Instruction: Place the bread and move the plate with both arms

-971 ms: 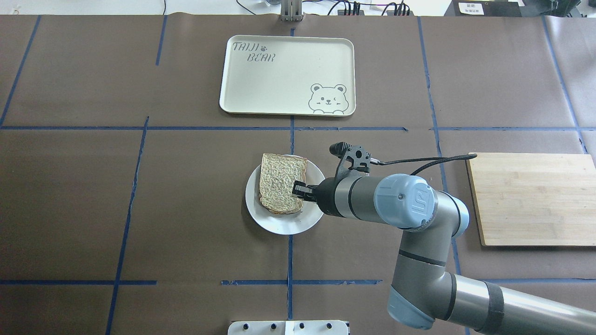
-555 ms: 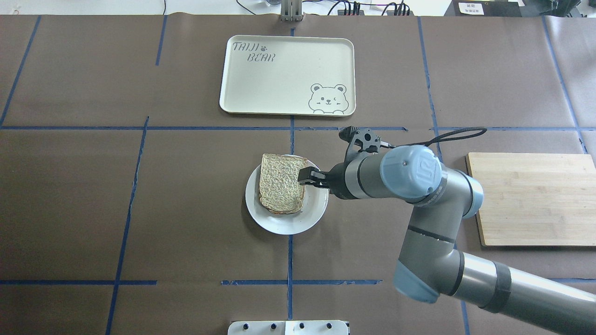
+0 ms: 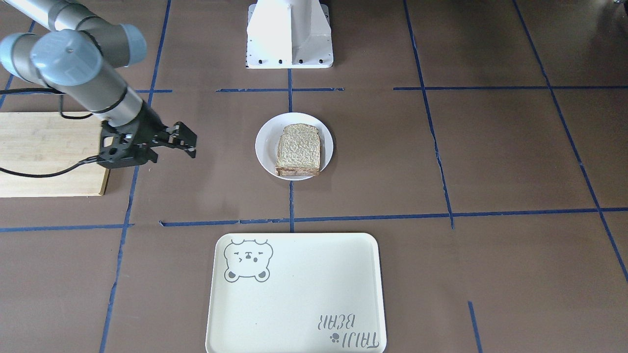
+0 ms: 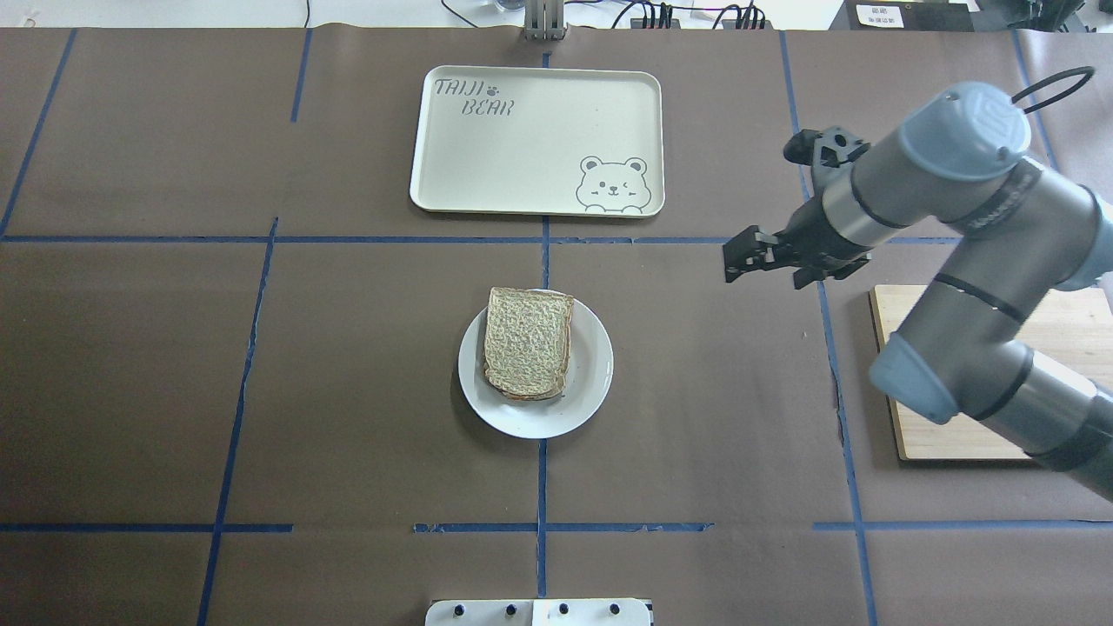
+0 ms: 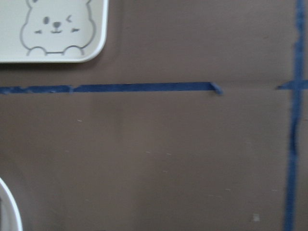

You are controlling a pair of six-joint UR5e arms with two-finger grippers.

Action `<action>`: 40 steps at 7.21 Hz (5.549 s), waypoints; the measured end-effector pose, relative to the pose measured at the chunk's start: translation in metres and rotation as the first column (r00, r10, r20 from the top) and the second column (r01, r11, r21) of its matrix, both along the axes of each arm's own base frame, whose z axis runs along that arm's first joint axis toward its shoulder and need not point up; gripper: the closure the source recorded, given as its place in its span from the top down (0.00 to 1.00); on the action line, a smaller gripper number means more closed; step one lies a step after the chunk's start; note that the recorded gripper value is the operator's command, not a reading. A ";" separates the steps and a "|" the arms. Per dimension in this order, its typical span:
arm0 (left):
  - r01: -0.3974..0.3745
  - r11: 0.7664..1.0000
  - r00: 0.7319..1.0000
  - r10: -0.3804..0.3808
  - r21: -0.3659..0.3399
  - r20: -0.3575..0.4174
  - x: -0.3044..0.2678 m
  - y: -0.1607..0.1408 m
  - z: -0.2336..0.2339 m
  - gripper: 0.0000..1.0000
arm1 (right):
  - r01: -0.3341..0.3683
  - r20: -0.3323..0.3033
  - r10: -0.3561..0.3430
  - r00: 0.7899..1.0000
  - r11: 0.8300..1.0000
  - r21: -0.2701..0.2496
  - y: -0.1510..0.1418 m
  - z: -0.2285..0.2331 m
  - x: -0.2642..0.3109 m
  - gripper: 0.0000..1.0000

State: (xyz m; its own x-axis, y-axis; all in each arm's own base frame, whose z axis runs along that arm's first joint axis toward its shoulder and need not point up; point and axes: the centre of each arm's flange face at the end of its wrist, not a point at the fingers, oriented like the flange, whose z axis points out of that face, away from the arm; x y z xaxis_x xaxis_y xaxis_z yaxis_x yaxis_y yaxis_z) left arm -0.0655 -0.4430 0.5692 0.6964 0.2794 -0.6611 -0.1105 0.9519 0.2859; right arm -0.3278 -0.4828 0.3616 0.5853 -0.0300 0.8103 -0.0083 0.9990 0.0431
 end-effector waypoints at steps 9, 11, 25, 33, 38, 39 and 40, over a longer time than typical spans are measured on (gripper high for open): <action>0.071 0.979 0.913 -0.140 -0.189 -0.383 0.251 -0.002 -0.126 1.00 | 0.233 -0.213 -0.200 0.956 0.962 0.143 0.100 0.266 0.387 1.00; 0.083 0.980 0.875 -0.160 -0.184 -0.457 0.343 0.019 -0.171 1.00 | 0.211 -0.207 -0.184 0.961 0.970 0.119 0.102 0.267 0.388 1.00; 0.128 0.899 0.590 -0.408 -0.418 -0.697 0.603 0.060 -0.213 0.26 | 0.201 -0.200 -0.178 0.964 0.974 0.103 0.100 0.274 0.388 1.00; 0.116 0.895 0.592 -0.410 -0.430 -0.694 0.614 0.063 -0.216 0.02 | 0.198 -0.199 -0.177 0.964 0.976 0.090 0.100 0.279 0.388 1.00; 0.036 0.846 0.447 -0.489 -0.531 -0.749 0.591 0.057 -0.235 0.00 | 0.196 -0.198 -0.175 0.964 0.976 0.090 0.099 0.278 0.388 1.00; 0.040 0.832 0.401 -0.521 -0.553 -0.754 0.583 0.049 -0.240 0.00 | 0.196 -0.198 -0.175 0.964 0.976 0.092 0.099 0.278 0.388 1.00; 0.049 0.813 0.356 -0.557 -0.580 -0.750 0.575 0.035 -0.249 0.00 | 0.196 -0.197 -0.175 0.965 0.976 0.092 0.099 0.278 0.388 1.00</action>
State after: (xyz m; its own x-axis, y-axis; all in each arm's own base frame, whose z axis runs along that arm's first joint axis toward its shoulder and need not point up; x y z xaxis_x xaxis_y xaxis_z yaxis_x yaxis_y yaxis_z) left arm 0.5096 -0.4080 0.3204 -0.3557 -0.2730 -0.8938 0.2742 0.8838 -0.3791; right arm 0.0599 -0.3838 0.6394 0.7017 -0.2350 0.6726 0.1954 0.9713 0.1355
